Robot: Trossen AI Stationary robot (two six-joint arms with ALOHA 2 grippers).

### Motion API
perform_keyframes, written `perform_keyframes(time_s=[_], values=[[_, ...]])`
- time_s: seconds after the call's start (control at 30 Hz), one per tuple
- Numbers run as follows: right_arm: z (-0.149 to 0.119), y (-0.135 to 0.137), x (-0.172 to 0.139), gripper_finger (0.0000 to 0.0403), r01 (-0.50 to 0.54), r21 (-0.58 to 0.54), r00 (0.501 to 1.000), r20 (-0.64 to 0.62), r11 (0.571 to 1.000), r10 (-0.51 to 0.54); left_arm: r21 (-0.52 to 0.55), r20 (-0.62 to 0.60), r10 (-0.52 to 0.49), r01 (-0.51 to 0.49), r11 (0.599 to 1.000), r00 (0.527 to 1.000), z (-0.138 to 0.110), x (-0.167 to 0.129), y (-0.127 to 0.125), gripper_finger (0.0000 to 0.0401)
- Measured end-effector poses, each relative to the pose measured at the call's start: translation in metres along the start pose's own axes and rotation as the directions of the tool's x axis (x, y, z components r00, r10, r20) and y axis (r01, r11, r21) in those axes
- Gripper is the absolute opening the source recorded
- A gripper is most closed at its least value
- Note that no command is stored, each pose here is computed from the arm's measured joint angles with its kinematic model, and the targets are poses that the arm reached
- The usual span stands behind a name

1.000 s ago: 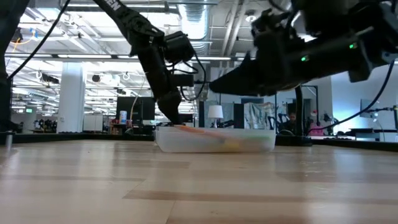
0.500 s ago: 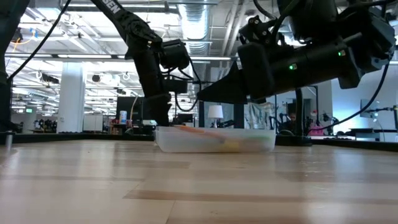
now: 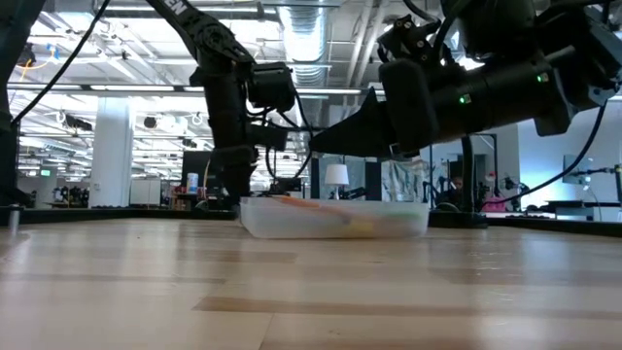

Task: Pick & place school supplies into a supply box
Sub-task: Close the transparent supply box

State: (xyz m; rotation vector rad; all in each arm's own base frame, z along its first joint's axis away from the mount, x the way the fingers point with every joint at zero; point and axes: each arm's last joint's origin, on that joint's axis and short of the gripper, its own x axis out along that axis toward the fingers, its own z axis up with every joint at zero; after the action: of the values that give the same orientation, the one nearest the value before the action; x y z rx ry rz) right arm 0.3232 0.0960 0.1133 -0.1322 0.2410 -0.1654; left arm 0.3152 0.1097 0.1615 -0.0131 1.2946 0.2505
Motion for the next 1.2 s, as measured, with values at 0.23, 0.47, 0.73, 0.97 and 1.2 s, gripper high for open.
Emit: perform_keyframes(time_s=[0.23,0.47,0.73,0.97,1.2], values=[[0.000,0.000,0.000,0.0107,0.000,-0.006,1.000,0.002,1.000,0.000,-0.015,-0.046,-0.021,0.020,1.000,0.999,-0.003,-0.001,-0.010,0.0151],[0.000,0.000,0.000,0.0107,0.000,-0.025,1.000,0.002,1.000,0.000,-0.040,-0.124,-0.082,0.078,0.996,0.989,-0.010,-0.003,-0.029,0.0151],[0.000,0.000,0.000,0.0107,0.000,-0.034,1.000,0.002,0.999,0.000,-0.036,-0.190,-0.112,0.107,0.994,0.975,-0.015,-0.008,-0.062,0.0151],[0.002,0.001,-0.001,0.0107,-0.002,-0.042,1.000,0.017,0.999,0.003,-0.025,-0.197,-0.140,0.137,0.990,0.970,-0.017,-0.013,-0.089,0.0151],[0.005,0.007,-0.004,0.0107,-0.020,-0.068,0.999,0.044,0.997,0.023,-0.060,-0.225,-0.173,0.163,0.985,0.959,-0.021,-0.016,-0.106,0.0151]])
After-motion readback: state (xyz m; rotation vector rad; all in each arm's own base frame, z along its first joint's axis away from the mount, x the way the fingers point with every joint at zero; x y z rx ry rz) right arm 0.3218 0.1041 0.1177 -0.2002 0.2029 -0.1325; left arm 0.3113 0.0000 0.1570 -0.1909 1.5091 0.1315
